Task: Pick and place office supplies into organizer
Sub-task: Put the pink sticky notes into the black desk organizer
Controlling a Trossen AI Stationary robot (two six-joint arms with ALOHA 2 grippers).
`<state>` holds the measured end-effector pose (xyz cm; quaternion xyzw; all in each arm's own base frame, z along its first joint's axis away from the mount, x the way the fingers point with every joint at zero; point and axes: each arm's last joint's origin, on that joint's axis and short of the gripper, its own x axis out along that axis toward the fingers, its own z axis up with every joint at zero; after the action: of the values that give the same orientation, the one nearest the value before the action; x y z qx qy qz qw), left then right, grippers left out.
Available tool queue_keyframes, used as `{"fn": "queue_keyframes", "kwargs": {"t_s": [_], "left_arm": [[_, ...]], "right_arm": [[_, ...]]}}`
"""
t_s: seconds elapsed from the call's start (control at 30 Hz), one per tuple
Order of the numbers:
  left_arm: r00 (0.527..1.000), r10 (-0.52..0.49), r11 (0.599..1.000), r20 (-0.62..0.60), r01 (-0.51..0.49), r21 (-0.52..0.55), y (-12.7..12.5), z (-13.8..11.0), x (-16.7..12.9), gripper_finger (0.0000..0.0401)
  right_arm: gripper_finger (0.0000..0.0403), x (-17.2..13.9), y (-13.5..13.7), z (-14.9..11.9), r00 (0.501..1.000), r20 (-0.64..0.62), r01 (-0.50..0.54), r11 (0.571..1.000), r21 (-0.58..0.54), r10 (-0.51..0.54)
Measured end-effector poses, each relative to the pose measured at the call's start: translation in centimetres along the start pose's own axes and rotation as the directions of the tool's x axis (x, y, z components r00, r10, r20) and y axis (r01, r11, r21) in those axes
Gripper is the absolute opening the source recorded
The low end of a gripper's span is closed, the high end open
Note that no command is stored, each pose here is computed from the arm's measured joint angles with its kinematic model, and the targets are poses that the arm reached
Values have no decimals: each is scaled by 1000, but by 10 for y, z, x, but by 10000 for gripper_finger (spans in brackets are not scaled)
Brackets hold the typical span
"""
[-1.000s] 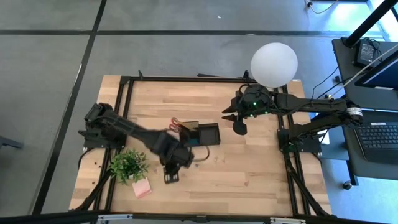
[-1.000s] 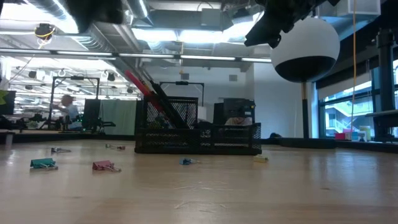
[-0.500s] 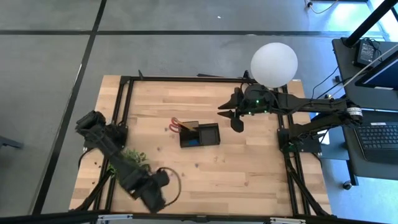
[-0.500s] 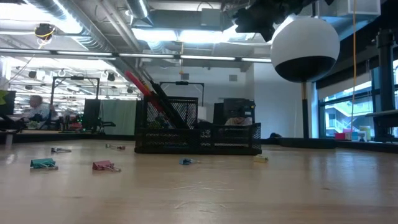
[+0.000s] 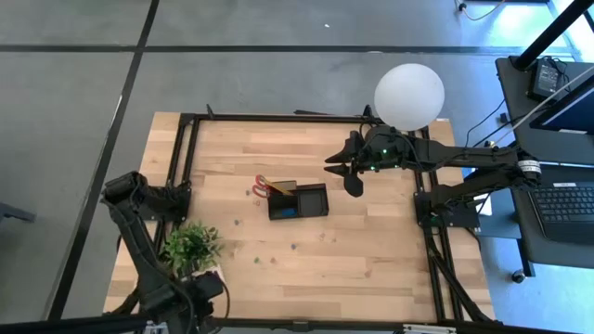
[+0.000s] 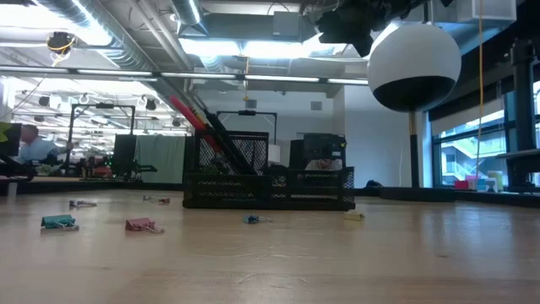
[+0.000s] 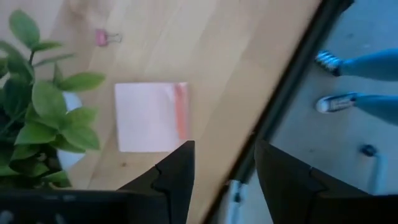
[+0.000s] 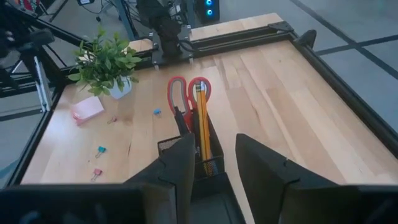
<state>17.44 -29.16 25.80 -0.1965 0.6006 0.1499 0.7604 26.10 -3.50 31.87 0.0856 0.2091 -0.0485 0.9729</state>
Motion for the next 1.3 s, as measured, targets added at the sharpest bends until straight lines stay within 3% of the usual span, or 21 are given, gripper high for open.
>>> {"fn": "queue_keyframes", "kwargs": {"t_s": [0.2, 0.3, 0.57, 0.83, 1.1, 1.3], "left_arm": [[998, 50, 999, 41, -51, 8, 11, -10, 27, 161], [997, 24, 1000, 73, -23, -11, 13, -10, 42, 161], [999, -12, 999, 29, 13, -33, 23, -12, 75, 161], [998, 25, 1000, -59, -24, 18, 33, -4, 88, 146], [992, 31, 998, -123, -24, 56, 28, 0, 112, 144], [990, 30, 1000, -135, -31, -5, 22, -1, 120, 143]], "right_arm": [[122, 0, 0, 0, 1000, 0, 0, 1000, 1, 0], [122, 0, 0, 0, 1000, 0, 0, 1000, 0, 0], [122, 0, 0, 0, 1000, -1, 0, 1000, -3, 0], [122, 0, 0, 0, 1000, -2, 0, 1000, -5, 0], [122, 0, 0, 0, 1000, -2, -1, 1000, -7, 1], [122, 0, 0, 0, 1000, -1, -1, 1000, -7, 1]]}}
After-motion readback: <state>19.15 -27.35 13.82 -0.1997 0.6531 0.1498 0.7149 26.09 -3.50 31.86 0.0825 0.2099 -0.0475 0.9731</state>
